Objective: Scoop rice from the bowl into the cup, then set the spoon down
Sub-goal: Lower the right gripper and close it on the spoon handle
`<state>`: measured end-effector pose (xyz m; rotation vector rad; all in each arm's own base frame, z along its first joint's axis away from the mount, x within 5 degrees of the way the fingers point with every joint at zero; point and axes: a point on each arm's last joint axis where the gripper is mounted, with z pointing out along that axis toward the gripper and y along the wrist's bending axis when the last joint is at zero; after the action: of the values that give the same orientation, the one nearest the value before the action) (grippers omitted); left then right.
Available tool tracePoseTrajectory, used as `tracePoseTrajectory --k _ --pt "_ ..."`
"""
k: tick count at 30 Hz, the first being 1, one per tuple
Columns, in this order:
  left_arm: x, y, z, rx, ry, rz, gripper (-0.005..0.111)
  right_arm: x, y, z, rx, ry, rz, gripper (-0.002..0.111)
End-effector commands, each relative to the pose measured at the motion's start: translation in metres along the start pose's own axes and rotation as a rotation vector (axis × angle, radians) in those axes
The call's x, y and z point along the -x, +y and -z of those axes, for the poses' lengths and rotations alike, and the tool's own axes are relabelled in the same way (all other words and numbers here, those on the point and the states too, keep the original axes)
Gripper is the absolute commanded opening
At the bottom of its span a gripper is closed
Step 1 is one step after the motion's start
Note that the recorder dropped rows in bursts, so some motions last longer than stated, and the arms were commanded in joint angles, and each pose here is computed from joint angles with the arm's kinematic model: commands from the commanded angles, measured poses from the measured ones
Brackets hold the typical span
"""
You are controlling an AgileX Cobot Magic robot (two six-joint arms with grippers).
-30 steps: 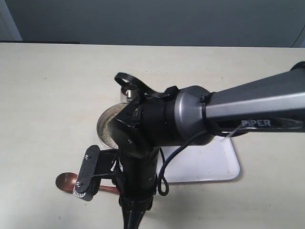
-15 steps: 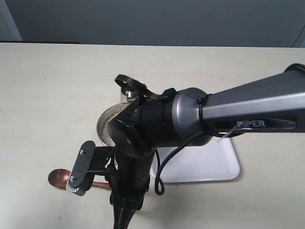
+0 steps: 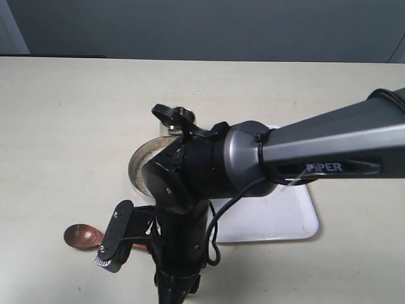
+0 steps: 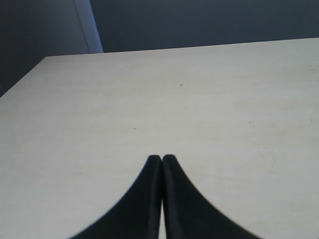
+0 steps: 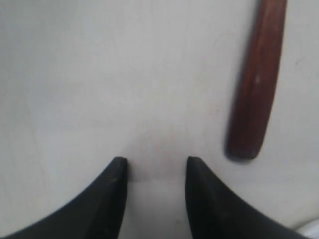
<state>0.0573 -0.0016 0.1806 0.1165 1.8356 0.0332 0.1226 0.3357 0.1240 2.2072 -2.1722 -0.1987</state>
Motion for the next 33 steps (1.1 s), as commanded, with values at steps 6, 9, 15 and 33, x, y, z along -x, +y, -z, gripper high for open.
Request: tracePoseTrajectory --k 6,9,15,33 --pt "0.004 0.0 0.001 -0.001 -0.02 0.005 0.001 0.002 0.004 0.024 -0.028 -0.073 0.009 0.038" --pt "0.004 0.0 0.001 -0.001 -0.02 0.005 0.001 0.005 0.002 0.026 -0.051 -0.116 0.01 0.038" --pt "0.004 0.0 0.001 -0.001 -0.02 0.005 0.001 0.016 -0.004 0.029 -0.118 -0.235 0.009 0.038" --pt "0.004 0.0 0.001 -0.001 -0.02 0.005 0.001 0.017 -0.012 -0.001 -0.137 -0.177 0.039 0.038"
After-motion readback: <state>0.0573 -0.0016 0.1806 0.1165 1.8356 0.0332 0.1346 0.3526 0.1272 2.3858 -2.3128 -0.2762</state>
